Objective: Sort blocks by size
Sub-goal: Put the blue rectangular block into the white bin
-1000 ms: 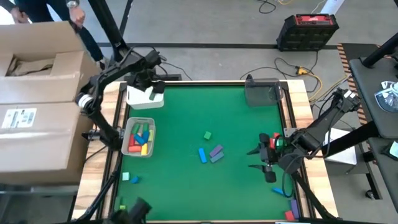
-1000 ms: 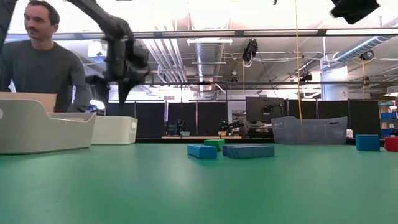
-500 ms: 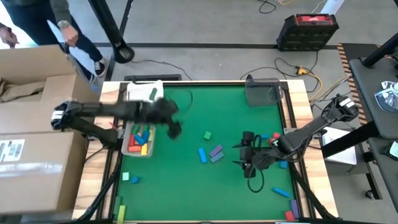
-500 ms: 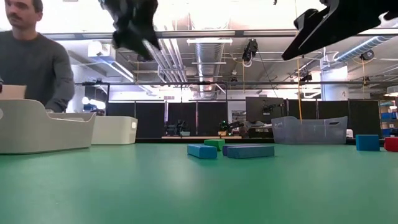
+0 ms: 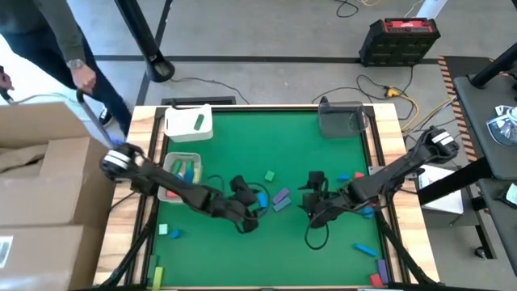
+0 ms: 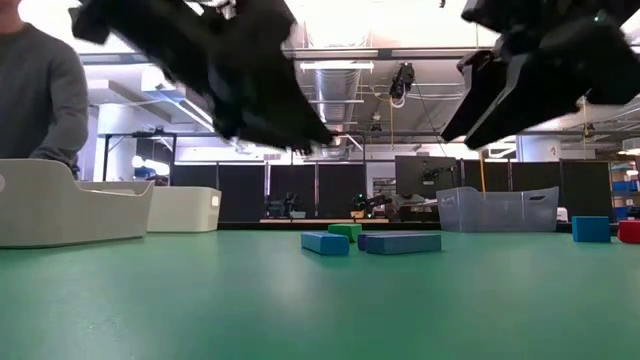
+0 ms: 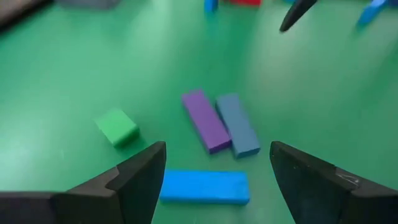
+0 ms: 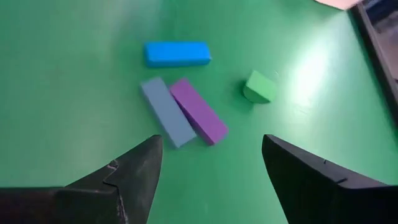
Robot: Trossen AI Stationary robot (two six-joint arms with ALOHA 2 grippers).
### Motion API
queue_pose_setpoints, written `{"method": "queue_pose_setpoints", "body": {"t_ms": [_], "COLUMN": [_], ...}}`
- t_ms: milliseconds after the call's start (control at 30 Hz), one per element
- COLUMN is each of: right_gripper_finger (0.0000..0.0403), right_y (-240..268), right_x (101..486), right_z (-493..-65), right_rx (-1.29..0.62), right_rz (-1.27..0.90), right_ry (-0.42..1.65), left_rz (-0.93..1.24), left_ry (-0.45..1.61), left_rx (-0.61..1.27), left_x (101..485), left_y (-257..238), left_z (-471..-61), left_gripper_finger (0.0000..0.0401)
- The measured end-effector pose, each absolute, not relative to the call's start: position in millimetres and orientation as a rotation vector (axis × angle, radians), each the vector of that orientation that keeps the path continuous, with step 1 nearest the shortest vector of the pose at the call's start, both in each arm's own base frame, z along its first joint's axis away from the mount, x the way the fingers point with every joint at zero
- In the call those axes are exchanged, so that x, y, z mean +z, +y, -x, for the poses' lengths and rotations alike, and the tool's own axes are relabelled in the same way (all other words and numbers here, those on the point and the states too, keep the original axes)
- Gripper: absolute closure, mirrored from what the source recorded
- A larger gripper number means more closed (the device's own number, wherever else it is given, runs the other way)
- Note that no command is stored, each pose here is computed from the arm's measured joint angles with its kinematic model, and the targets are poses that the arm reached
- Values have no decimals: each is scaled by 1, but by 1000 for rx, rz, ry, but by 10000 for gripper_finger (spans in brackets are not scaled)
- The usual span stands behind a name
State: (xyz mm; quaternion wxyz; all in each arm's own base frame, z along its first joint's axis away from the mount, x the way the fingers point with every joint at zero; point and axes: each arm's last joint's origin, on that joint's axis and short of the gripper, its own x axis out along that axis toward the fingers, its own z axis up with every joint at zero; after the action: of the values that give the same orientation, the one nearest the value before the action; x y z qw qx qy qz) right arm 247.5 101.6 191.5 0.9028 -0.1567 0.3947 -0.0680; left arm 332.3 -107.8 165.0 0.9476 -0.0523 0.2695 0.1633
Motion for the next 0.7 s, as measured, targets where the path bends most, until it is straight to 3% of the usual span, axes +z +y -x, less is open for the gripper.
{"method": "queue_pose_setpoints", "body": {"t_ms": [433, 700], "right_gripper_finger": [62, 50], "right_y": [97, 98], "right_x": [183, 183], "right_z": [-252, -251], "right_rx": [-191, -201], "right_rz": [351, 307], "right_ry": [845, 840], "left_rz": [87, 88], "left_ry": [653, 664], "left_rx": [369, 376], "left_x": [131, 131], "left_y": [-109, -102], "left_z": [-350, -352], "left_gripper_finger": [67, 44]}}
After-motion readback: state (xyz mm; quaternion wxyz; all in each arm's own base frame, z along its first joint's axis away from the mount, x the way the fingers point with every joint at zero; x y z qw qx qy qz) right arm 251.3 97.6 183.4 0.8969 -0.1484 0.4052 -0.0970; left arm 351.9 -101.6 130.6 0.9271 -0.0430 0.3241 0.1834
